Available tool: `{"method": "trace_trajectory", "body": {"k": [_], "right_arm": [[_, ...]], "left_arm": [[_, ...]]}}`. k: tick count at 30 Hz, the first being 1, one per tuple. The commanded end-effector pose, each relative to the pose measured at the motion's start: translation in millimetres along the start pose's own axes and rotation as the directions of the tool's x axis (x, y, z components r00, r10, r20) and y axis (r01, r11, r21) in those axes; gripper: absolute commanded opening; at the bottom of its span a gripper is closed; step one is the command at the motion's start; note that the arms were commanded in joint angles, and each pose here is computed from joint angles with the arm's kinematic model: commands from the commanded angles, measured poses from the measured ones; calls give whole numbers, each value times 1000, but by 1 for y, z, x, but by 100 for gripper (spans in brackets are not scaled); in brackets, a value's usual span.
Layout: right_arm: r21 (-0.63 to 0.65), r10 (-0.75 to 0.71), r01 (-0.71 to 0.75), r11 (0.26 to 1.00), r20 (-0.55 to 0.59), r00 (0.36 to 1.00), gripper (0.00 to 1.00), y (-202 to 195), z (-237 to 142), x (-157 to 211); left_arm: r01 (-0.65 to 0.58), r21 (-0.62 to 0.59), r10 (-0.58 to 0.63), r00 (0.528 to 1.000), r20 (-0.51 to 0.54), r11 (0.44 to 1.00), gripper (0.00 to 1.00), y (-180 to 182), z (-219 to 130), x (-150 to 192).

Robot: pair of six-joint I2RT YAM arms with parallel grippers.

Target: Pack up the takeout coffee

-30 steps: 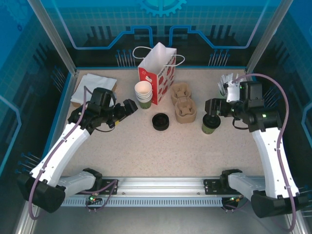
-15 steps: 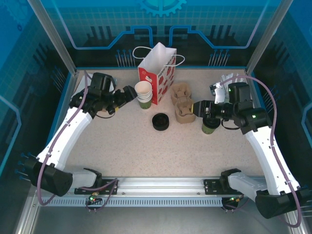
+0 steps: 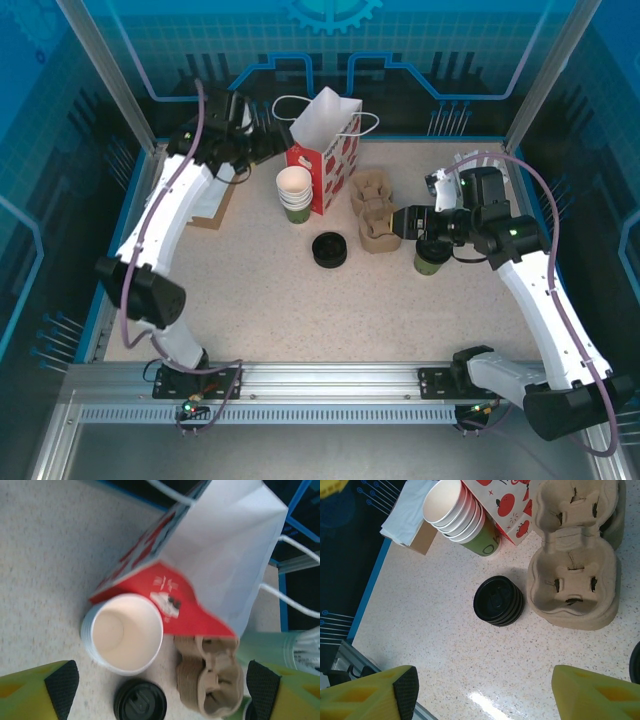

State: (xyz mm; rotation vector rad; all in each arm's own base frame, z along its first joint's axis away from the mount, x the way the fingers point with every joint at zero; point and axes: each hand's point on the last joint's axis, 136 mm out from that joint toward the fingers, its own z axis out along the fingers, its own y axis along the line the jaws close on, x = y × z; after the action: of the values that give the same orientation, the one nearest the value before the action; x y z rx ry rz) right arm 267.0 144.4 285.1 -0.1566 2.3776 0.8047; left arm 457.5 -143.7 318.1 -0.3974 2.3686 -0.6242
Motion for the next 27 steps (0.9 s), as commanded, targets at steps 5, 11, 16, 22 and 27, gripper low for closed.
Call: {"method": "trace_trajectory", "body": {"k": [5, 11, 16, 22, 27], "right_arm": [[42, -25, 27, 999, -34, 999, 73, -7, 4, 9], [53, -29, 31, 998, -47, 998, 73, -11, 7, 11], [53, -24, 27, 998, -54, 998, 73, -13, 9, 14], [48, -17, 20, 999, -57, 998, 73, -13, 11, 17], [49, -15, 18, 999, -61, 998, 73, -14, 11, 19]], "left_arm": [[-94, -88, 92, 995, -29, 992, 86, 3, 48, -32], [-111, -66, 110, 994, -24, 992, 78, 0, 78, -41], [-127, -58, 126, 992, -18, 990, 64, 0, 91, -43], [-137, -53, 137, 991, -5, 989, 39, 0, 100, -47], [-128, -43, 129, 991, 22, 991, 26, -3, 100, -53]]}}
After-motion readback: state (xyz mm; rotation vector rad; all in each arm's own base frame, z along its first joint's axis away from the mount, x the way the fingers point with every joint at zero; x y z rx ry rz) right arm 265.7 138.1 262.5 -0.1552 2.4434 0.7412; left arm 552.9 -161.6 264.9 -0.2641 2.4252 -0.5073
